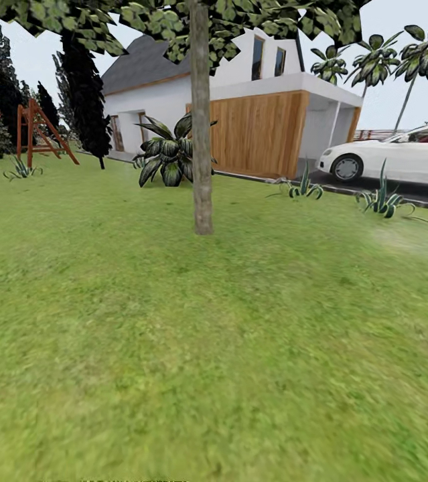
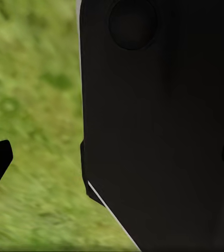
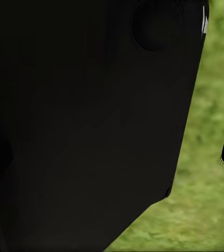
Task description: Take the three Easter eggs out of the wicker basket on the lawn in the garden, then place them on the lawn next to a single tree (choose any tree) so that all three eggs are next to the same tree and none are left in the basket.
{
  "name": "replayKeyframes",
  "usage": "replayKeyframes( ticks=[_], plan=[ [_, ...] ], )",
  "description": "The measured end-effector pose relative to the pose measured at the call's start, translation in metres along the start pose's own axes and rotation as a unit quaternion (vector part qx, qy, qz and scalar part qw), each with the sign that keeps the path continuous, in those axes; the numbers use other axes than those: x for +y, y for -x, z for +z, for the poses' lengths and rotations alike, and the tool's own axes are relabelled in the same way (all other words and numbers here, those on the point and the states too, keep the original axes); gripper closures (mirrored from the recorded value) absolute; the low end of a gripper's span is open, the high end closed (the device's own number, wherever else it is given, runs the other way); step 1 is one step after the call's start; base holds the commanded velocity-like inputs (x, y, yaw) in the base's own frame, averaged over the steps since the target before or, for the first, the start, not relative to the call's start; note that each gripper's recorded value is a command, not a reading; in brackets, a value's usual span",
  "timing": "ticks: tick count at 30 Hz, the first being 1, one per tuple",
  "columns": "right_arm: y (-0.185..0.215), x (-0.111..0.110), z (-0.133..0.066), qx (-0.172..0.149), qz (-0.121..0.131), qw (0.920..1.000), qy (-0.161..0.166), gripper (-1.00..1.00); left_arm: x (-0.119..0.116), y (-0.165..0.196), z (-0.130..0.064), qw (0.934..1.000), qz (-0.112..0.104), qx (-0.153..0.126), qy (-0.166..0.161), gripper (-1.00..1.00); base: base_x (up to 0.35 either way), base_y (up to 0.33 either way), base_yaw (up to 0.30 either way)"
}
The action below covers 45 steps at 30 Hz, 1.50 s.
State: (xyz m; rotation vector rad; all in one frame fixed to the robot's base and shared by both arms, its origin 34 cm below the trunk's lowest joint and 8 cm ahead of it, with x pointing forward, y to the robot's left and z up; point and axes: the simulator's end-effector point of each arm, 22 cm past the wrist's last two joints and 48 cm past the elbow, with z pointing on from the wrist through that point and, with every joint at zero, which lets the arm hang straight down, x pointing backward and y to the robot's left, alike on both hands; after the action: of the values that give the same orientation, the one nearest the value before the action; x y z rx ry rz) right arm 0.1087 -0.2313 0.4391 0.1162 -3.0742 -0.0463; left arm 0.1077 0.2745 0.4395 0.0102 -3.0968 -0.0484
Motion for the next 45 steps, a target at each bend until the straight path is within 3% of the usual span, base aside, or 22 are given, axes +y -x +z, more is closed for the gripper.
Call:
replayKeyframes(
  ticks=[45],
  plan=[
    [0.0003, -0.0008, 0.0000, 0.000, 0.001, 1.0000, -0.001, -1.00, 0.0000, 0.0000, 0.0000, 1.0000, 0.000, 0.000, 0.000, -1.00, 0.000, 0.000, 0.266]
  ],
)
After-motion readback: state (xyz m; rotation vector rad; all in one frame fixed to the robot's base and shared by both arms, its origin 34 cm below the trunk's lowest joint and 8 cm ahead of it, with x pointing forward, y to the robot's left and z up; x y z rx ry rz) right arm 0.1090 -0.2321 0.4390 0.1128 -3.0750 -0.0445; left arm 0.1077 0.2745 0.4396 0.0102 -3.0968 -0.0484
